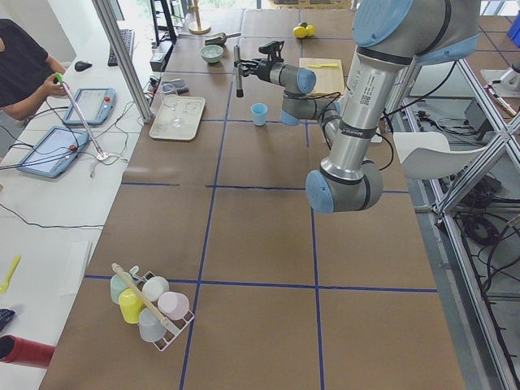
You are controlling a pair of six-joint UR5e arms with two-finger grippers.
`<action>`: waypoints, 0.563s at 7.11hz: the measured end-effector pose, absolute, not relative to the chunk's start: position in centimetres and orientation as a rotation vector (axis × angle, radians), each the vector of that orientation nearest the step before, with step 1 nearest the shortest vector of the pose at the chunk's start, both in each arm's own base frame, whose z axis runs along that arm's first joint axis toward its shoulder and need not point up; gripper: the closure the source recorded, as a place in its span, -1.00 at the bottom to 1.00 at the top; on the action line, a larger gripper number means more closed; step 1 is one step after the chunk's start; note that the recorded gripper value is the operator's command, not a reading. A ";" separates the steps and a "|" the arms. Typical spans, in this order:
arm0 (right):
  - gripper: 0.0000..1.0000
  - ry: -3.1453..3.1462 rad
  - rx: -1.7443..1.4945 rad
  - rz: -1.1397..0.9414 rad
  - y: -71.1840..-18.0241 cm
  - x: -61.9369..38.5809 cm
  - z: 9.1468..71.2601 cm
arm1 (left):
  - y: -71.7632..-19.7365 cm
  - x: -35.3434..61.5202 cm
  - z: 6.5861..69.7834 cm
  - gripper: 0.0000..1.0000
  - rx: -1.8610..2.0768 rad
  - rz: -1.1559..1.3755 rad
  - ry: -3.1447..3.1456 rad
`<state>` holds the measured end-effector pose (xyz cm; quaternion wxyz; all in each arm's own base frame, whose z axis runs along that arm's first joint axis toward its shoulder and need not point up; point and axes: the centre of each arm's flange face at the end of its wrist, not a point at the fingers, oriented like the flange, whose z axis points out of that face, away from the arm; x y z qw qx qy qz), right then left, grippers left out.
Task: Squeeze lemon into cup
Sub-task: 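Lift the muddler out of the cup and move it back toward its spot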
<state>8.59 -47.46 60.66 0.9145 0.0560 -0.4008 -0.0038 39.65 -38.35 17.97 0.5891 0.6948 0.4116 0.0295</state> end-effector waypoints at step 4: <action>-1.00 -0.827 0.107 -0.008 -47.0 8.6 61.2 | -36.8 35.5 26.8 1.00 1.487 0.271 0.925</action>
